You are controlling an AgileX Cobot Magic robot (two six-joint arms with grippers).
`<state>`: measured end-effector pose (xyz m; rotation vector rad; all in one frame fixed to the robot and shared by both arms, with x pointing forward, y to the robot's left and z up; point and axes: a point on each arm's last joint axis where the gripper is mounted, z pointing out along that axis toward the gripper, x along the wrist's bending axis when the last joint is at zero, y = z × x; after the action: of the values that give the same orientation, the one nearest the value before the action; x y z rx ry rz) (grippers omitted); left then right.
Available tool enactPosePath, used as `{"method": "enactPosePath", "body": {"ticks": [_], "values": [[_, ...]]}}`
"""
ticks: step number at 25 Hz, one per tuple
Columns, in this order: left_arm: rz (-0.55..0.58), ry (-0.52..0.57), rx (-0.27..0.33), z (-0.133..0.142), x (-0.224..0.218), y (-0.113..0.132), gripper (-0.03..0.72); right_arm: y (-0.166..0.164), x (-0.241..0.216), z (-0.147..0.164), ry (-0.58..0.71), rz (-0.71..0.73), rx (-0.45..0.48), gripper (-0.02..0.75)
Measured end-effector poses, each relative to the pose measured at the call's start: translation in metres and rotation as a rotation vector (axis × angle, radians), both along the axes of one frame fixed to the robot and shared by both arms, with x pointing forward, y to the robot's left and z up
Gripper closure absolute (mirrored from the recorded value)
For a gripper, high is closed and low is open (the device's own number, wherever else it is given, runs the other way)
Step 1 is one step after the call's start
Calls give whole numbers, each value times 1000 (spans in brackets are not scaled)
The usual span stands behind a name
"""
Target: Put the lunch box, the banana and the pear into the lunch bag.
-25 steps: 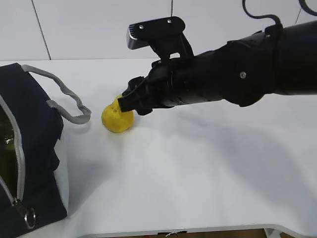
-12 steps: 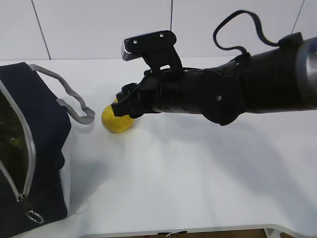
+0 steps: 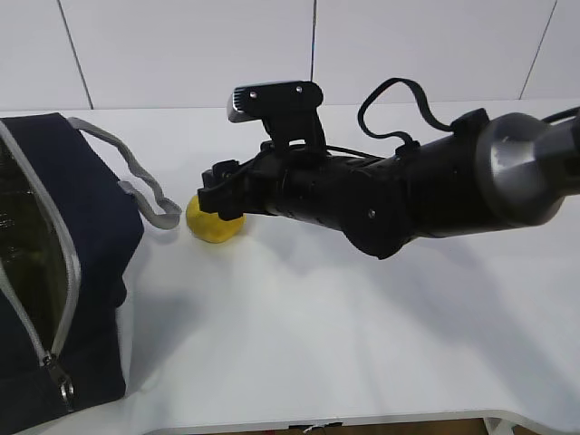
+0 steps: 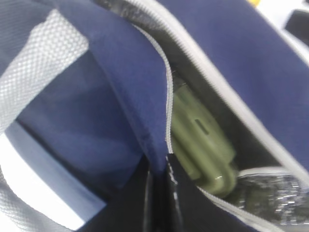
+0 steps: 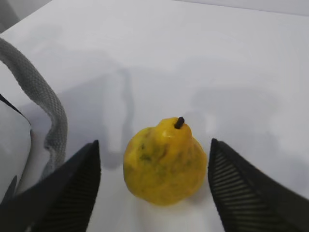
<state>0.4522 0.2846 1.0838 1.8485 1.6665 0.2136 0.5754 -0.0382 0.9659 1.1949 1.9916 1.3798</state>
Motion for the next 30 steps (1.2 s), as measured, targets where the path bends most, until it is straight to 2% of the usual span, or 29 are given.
{"method": "enactPosePath", "body": {"ticks": [8,13,17,24,30], "values": [[0,-7,-41,2,0,-3,701,1,2,-5,7,-20,30,169],[-1,-9,-48,2,1,-3,701,-1,-2,0,66,-28,37,169],[-1,-9,-48,2,1,-3,701,-4,-9,9,123,-13,1,169],[0,-9,-51,2,1,-4,701,-9,-19,9,203,40,-123,169],[0,-9,-51,2,1,-4,701,-9,-19,9,203,45,-134,169]]}}
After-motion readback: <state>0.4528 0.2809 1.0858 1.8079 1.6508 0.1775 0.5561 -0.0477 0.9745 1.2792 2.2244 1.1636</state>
